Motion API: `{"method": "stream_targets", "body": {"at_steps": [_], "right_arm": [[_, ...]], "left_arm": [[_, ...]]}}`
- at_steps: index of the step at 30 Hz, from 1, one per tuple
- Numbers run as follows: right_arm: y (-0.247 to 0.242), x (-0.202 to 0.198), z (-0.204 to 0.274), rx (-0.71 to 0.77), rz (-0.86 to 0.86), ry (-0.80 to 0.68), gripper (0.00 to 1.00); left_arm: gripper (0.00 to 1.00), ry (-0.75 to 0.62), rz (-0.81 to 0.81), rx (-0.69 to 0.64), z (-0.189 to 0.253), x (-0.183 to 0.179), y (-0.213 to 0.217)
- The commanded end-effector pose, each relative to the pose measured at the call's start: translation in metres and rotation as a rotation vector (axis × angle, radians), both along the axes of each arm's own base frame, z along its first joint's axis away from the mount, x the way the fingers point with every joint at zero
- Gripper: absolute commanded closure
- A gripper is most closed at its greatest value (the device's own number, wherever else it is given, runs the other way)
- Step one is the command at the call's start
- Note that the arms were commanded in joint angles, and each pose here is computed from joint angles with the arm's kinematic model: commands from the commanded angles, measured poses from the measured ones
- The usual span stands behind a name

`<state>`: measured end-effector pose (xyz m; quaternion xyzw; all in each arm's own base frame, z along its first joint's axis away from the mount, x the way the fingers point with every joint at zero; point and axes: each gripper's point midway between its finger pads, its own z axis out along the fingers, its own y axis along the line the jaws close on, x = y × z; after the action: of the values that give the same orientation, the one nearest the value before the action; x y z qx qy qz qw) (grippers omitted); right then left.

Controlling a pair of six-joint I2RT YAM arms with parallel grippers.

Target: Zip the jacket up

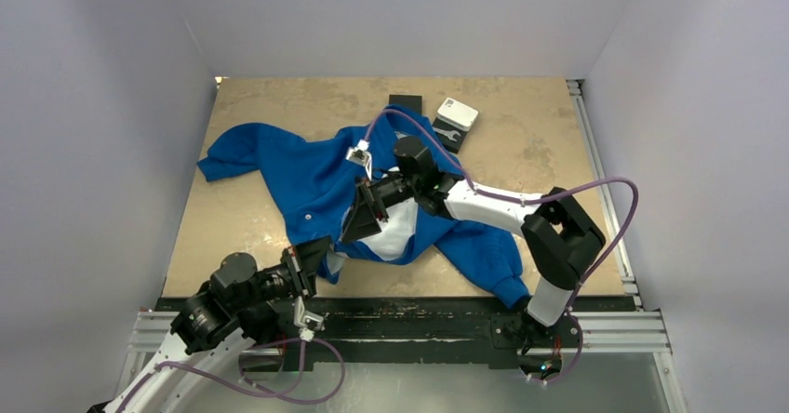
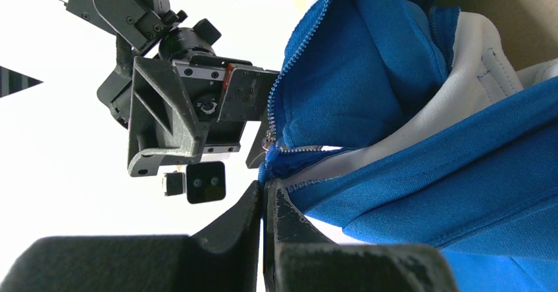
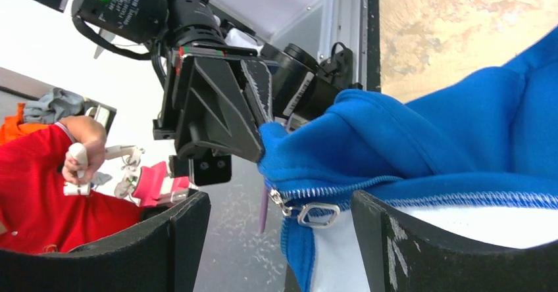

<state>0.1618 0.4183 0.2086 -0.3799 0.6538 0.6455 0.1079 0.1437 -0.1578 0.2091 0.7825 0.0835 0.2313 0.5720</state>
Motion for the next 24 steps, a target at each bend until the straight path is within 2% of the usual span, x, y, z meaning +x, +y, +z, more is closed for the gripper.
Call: {"method": "stream_targets", "body": {"at_steps": [1,11,13,16,24], "right_arm": [[0.006,-0.011,0.021,0.090,0.071,0.003,0.19],[-0.012,-0.038,0.033,0.198,0.183,0.119,0.23],[-0.014,-0.039,0.035,0.212,0.198,0.143,0.28],[-0.014,-0.030,0.036,0.226,0.175,0.161,0.33],[-0.006,0.003,0.043,0.213,0.025,0.159,0.35]], "left_arm": [[1.00,-0.098,-0.017,-0.044,0.031,-0.004,0.000],[1.00,-0.118,-0.021,-0.066,0.036,-0.001,-0.004],[1.00,-0.116,-0.025,-0.064,0.036,-0.001,-0.004],[1.00,-0.104,-0.036,-0.048,0.032,-0.005,-0.004],[1.00,-0.088,-0.066,-0.007,0.023,-0.011,-0.004]]}}
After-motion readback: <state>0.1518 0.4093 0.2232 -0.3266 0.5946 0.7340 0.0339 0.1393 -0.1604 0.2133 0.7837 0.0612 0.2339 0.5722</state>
